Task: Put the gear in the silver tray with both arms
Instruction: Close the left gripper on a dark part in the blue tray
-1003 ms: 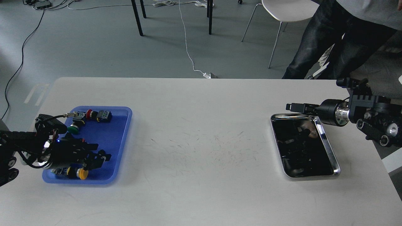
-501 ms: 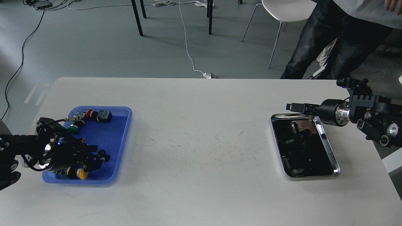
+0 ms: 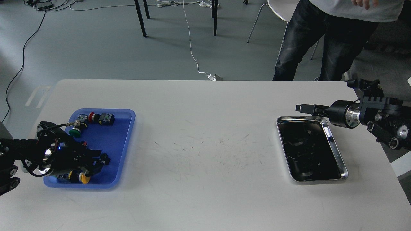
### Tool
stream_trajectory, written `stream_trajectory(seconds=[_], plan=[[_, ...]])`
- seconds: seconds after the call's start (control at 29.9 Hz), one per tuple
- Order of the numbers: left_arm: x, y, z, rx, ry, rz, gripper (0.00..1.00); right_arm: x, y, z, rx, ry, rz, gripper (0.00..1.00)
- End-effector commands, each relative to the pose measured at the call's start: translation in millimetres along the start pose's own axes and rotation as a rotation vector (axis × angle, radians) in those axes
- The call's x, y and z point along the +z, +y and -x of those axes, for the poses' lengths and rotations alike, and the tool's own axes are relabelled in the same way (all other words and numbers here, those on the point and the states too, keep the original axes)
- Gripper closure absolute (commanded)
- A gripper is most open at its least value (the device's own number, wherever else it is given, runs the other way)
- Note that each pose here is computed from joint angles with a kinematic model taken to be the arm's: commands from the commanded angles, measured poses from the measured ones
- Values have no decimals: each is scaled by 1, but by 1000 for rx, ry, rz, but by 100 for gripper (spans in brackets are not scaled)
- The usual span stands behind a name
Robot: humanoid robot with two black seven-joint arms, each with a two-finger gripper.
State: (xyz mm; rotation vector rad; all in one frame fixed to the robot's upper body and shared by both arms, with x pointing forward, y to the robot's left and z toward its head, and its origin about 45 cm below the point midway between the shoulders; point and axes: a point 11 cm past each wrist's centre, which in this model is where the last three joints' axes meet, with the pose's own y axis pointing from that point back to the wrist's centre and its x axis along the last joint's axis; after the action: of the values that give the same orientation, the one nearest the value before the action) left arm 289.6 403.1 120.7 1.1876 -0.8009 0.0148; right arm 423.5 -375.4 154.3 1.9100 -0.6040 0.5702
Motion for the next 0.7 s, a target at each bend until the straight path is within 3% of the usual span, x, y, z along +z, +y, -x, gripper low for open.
stream_trajectory(seconds=[0.0, 0.67], plan=[[-1, 0, 1, -6, -7, -3, 61, 0, 0, 0, 0, 0, 0, 19], [-3, 5, -5, 5, -14, -9, 82, 0, -1, 1, 14, -29, -6, 19]])
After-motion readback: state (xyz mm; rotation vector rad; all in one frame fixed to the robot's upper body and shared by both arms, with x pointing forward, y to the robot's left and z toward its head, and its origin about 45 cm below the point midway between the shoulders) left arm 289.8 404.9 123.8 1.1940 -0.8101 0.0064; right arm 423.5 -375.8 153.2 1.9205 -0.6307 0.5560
